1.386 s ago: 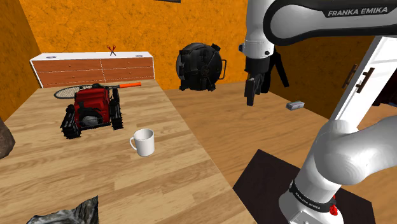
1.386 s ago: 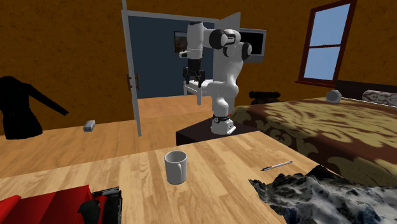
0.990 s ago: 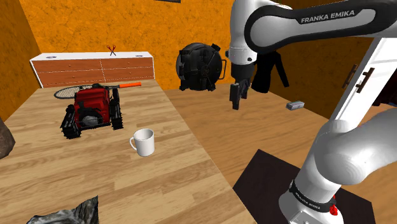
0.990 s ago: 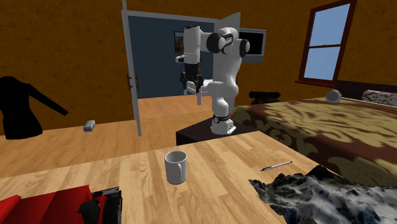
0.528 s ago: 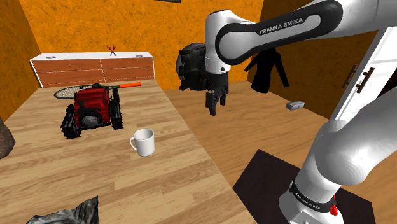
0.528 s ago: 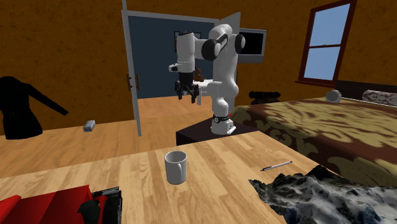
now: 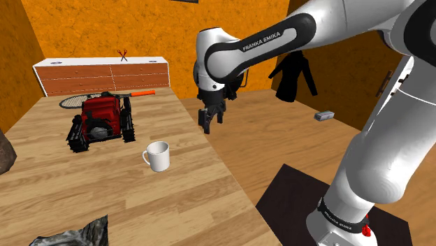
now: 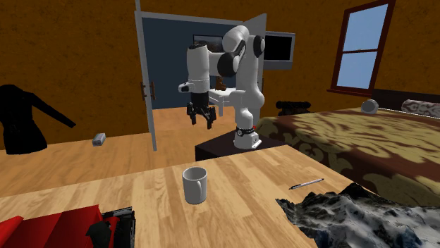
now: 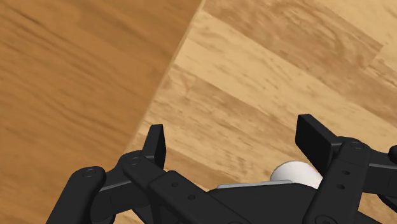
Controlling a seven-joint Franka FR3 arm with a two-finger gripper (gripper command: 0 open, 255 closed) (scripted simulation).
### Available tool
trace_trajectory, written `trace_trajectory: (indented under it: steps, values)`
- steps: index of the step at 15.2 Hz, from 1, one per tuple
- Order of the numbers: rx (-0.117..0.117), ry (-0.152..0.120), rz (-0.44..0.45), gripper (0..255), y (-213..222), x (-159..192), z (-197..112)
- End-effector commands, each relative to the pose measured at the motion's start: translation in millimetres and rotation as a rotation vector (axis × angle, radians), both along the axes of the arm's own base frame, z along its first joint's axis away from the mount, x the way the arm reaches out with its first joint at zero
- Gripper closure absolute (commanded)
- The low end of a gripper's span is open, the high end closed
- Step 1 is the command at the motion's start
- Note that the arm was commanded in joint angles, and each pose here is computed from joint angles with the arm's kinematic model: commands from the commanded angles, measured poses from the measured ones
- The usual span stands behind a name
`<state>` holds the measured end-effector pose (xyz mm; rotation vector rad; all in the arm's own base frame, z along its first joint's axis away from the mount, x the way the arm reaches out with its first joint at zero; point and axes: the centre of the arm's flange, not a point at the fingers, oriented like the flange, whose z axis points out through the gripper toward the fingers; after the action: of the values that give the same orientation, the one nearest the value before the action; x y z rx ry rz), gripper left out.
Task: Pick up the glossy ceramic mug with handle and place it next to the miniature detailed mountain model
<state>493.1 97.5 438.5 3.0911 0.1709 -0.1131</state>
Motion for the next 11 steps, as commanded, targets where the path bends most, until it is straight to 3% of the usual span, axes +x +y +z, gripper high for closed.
trace_trajectory:
  steps: [1,11]
  values:
    - [0.011,-0.002,0.001,0,10,20,-12]
    - [0.063,-0.012,0.006,0,64,123,-64]
